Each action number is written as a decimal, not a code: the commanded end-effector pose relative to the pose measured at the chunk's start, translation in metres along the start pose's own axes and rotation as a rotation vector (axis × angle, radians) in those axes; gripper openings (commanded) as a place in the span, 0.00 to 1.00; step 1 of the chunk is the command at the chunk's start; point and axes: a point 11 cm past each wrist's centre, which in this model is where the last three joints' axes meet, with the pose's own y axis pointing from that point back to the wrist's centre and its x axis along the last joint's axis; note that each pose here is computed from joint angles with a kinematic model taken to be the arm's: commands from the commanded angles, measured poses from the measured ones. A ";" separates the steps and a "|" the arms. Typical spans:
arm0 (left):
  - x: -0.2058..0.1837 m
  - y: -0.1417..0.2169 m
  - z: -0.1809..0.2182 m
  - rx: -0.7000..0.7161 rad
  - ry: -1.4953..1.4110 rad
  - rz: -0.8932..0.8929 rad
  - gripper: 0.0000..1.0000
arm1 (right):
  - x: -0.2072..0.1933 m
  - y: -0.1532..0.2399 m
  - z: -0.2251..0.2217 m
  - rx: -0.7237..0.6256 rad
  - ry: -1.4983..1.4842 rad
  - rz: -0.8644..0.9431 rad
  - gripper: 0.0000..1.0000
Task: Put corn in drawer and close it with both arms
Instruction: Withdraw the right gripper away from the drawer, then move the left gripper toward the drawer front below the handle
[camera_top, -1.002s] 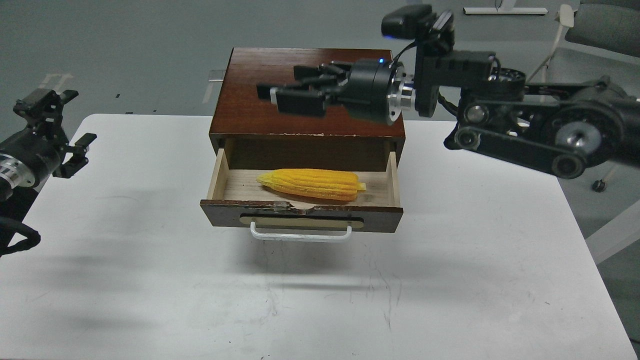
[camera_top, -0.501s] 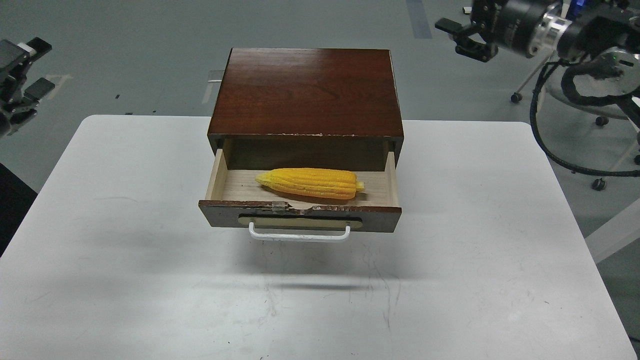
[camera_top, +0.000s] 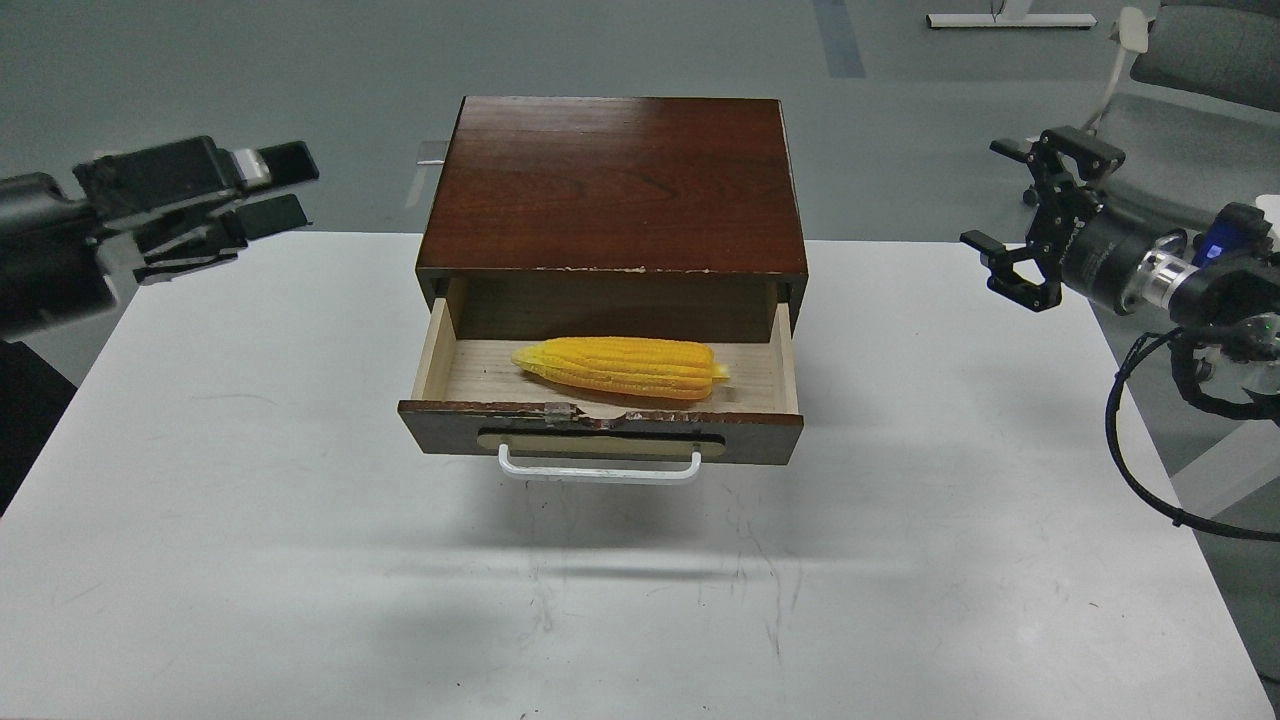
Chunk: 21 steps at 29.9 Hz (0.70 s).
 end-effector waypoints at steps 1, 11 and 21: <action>-0.029 -0.027 0.006 -0.078 -0.005 -0.110 0.11 | 0.006 0.007 0.018 -0.022 -0.018 0.017 0.94; -0.053 -0.058 0.006 -0.143 -0.071 -0.184 0.00 | 0.012 0.015 0.037 -0.057 -0.029 0.037 0.93; -0.066 -0.061 -0.002 -0.143 -0.027 -0.205 0.00 | 0.018 0.020 0.055 -0.100 -0.029 0.062 0.93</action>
